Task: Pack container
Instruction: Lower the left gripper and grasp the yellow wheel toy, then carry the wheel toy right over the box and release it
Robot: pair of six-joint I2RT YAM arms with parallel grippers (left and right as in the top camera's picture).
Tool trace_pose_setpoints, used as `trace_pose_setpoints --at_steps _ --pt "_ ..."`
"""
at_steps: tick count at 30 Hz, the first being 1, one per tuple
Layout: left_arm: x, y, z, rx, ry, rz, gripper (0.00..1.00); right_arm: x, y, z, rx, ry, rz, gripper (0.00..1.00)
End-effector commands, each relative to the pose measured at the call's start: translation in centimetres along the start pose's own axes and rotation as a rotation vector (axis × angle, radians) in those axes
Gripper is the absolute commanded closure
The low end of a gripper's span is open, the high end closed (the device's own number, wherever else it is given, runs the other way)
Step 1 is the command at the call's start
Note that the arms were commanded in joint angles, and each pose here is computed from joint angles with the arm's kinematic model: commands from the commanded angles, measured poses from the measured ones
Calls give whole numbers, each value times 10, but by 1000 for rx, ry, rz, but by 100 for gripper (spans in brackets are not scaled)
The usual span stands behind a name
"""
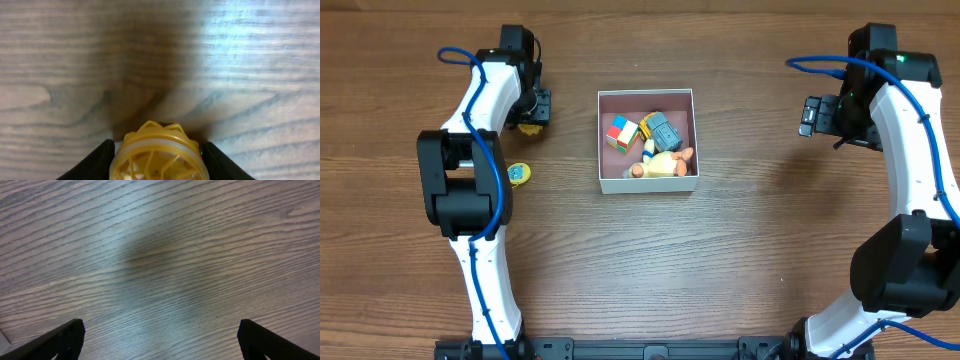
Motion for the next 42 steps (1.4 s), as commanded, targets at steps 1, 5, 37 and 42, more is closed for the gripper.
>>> trace_pose_setpoints --at_steps 1,5,37,42 --pt "-11 16 -7 24 -20 -13 67 -1 5 -3 14 -5 -18 0" --pt "-22 55 -15 49 -37 -32 67 -1 5 -3 14 -5 -18 0" --pt "43 206 -198 299 -440 -89 42 -1 5 -3 14 -5 -18 0" --pt "42 206 -197 293 -447 -96 23 -1 5 -3 14 -5 -18 0"
Point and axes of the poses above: each gripper's point midway between its finger pads, its own y axis back along the fingers, its own z axis along the line the jaws close on, x = y × z, the point moved 7 cm from there along y, back along the fingers, and after that the axes turned 6 degrees about y, right-handed, at the moved point
